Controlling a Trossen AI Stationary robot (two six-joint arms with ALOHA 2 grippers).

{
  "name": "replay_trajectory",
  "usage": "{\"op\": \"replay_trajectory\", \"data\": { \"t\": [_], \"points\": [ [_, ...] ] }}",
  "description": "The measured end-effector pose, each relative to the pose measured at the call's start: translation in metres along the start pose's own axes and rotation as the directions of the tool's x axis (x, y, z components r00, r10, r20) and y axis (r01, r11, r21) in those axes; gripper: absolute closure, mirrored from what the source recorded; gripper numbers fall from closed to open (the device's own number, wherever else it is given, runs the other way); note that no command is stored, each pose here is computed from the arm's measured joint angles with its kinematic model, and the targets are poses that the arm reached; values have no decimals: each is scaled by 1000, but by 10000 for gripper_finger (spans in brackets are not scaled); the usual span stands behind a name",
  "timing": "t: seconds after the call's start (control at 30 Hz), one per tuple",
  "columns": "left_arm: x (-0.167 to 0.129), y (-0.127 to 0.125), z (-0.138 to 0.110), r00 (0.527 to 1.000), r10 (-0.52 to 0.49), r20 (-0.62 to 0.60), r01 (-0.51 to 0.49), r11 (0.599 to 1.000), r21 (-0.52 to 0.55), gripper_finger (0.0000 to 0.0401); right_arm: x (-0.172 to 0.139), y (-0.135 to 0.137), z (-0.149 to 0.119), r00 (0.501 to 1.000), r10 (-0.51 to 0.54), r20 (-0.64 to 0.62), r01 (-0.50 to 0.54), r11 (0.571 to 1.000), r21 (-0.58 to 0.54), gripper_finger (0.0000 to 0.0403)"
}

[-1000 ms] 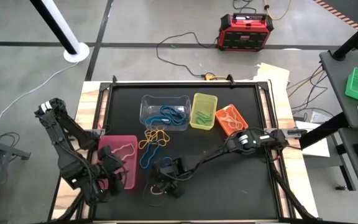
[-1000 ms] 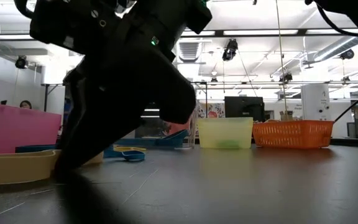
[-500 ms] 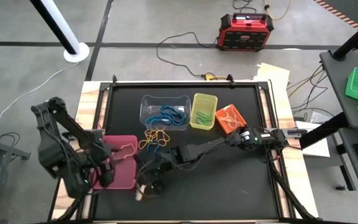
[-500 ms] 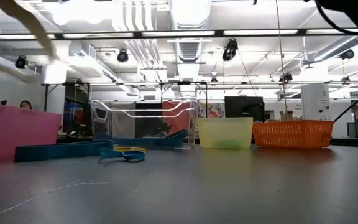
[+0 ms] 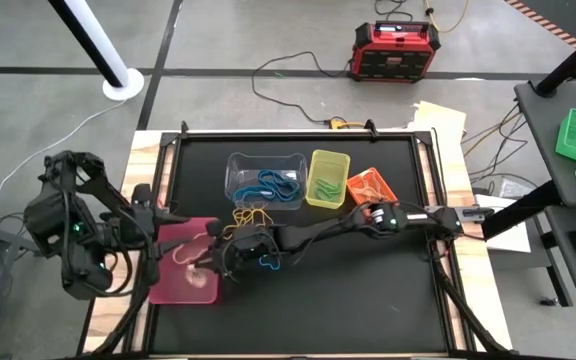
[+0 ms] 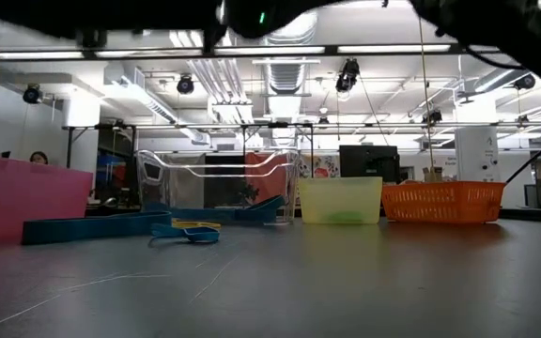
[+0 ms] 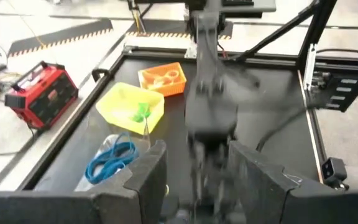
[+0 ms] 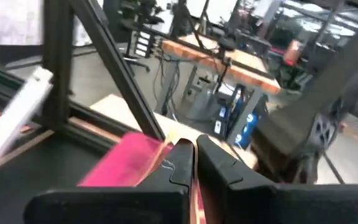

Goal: Sort rubber bands into baskets
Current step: Put the orange rubber band into the pink bin, then put the blue rubber band into the transparent bin

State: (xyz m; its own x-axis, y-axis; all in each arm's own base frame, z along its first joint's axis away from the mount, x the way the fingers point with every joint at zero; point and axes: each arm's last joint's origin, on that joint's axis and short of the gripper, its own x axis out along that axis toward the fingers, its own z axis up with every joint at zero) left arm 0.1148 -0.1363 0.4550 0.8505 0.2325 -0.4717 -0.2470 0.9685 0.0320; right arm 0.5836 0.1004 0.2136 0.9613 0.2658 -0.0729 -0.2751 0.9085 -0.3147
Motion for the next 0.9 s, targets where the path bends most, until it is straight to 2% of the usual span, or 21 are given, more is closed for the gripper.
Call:
{"op": "replay_trajectory", "data": {
  "t": [0.13, 0.2, 0.43, 0.57, 0.73, 0.83, 0.9],
  "points": [
    [0, 1, 0, 1000, 4, 7, -4, 1000, 10, 244, 6, 1, -27, 995, -58, -82, 62, 997, 47, 388],
    [1, 0, -1, 1000, 8, 5, -8, 1000, 20, 244, 6, -1, -29, 990, -54, -130, 62, 996, 60, 374],
    [7, -4, -9, 1000, 27, -8, -27, 998, 55, 244, 1, -15, -28, 965, -53, -258, 88, 988, 125, 279],
    [8, -6, -12, 999, 33, -12, -32, 998, 56, 244, -1, -17, -32, 953, -46, -298, 85, 989, 120, 239],
    [8, -6, -12, 999, 33, -12, -32, 998, 56, 244, -3, -19, -30, 949, -43, -313, 83, 990, 116, 216],
    [9, -6, -12, 999, 32, -13, -32, 999, 37, 244, -10, -19, -26, 917, -7, -399, 48, 995, 93, 214],
    [10, -9, -13, 999, 30, -25, -29, 999, 29, 244, -19, -19, -21, 878, 29, -479, 3, 998, 65, 215]
  ]
}}
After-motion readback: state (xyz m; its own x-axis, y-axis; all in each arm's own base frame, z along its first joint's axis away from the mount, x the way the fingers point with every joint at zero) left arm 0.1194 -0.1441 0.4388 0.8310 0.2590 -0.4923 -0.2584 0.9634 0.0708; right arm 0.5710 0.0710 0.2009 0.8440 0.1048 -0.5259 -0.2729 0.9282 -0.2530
